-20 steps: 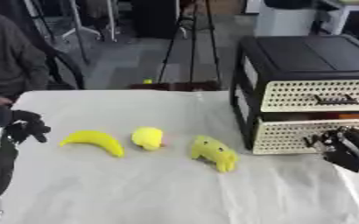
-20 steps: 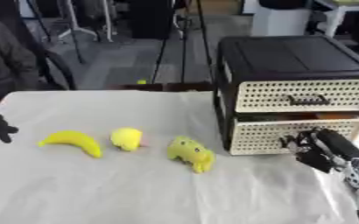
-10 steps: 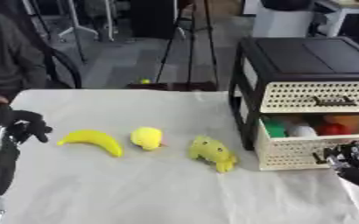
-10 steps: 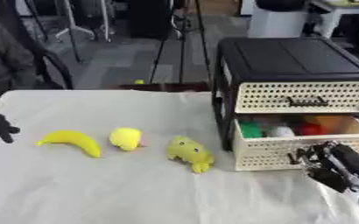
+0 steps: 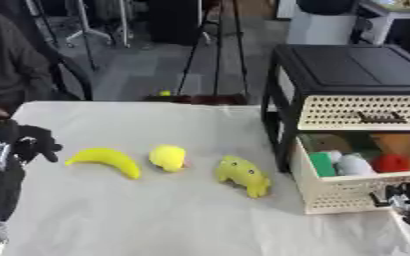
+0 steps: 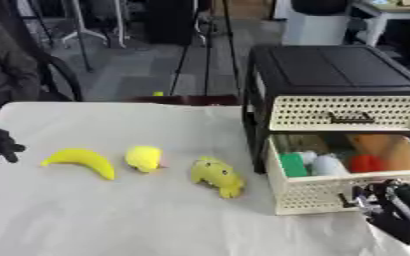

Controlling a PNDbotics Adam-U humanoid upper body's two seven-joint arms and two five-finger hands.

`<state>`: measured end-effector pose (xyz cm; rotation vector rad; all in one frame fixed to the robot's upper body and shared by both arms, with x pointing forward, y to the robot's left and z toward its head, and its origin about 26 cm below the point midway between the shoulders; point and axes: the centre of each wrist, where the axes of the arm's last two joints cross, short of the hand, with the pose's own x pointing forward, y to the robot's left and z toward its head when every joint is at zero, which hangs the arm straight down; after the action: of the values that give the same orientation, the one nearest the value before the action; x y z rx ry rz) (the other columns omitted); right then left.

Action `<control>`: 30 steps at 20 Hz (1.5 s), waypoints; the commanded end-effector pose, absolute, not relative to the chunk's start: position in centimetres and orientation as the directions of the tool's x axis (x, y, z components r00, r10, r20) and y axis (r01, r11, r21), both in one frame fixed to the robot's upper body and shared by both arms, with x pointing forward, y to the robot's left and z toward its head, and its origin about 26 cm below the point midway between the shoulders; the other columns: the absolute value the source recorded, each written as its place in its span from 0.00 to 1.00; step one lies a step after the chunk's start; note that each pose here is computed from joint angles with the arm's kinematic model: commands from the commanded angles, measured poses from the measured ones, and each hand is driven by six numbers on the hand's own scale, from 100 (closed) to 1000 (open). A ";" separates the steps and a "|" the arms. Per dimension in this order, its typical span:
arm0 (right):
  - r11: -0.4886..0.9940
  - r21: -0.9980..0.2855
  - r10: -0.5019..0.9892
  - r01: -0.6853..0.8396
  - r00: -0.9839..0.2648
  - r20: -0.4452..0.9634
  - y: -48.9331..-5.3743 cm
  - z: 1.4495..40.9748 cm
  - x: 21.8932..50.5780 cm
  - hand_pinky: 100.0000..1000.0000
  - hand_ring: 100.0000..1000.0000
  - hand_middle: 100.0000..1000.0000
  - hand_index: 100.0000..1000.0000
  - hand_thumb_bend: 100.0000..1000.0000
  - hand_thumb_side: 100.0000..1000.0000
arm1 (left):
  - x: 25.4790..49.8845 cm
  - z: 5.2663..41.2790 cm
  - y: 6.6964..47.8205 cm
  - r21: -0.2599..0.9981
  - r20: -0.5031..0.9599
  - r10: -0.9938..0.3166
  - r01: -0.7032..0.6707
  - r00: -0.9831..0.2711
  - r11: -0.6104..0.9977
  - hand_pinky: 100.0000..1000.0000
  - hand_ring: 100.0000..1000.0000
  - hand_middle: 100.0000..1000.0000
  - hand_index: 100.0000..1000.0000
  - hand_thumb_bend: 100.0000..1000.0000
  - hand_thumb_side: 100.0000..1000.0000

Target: Pick up objects from table and place into drawer.

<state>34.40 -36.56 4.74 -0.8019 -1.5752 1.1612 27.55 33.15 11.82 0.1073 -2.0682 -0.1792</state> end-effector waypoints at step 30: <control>0.514 -0.813 0.823 0.272 -0.424 0.378 -35.5 9.1 32.3 0.07 0.15 0.25 0.66 0.00 1.00 | 36.7 23.5 43.1 0.993 -0.070 -0.943 0.072 -0.326 -0.098 0.67 0.62 0.66 0.78 0.39 0.04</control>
<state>32.17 -35.51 7.92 -0.8925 -1.9121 0.8555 36.71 41.51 22.36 0.9781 -1.4652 -1.4693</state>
